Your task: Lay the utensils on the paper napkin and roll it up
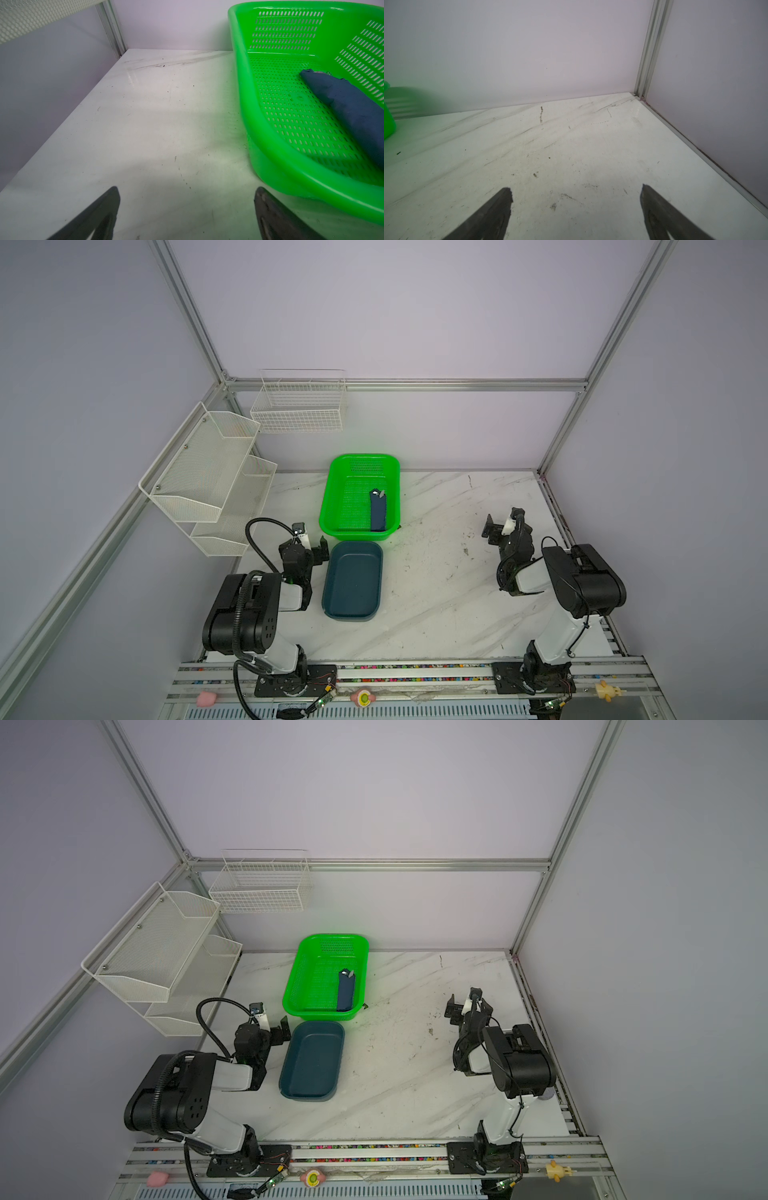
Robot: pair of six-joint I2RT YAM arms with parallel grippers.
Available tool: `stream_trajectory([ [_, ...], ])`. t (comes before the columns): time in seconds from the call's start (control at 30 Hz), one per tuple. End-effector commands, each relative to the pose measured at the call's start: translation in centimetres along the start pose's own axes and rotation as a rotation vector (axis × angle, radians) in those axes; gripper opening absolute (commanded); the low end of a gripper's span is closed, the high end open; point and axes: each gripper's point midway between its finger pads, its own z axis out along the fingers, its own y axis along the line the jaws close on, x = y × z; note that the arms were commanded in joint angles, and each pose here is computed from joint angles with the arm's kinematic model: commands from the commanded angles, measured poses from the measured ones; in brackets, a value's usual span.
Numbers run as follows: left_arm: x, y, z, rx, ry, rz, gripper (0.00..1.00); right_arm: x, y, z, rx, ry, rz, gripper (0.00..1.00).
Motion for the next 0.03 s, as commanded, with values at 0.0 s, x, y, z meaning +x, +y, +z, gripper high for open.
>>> stream_trajectory([
  [0.0,-3.18,0.02,0.69,-0.001,-0.088,0.0,1.0,-1.84,-0.03,0.21,0.001,-0.066,0.012,0.97],
])
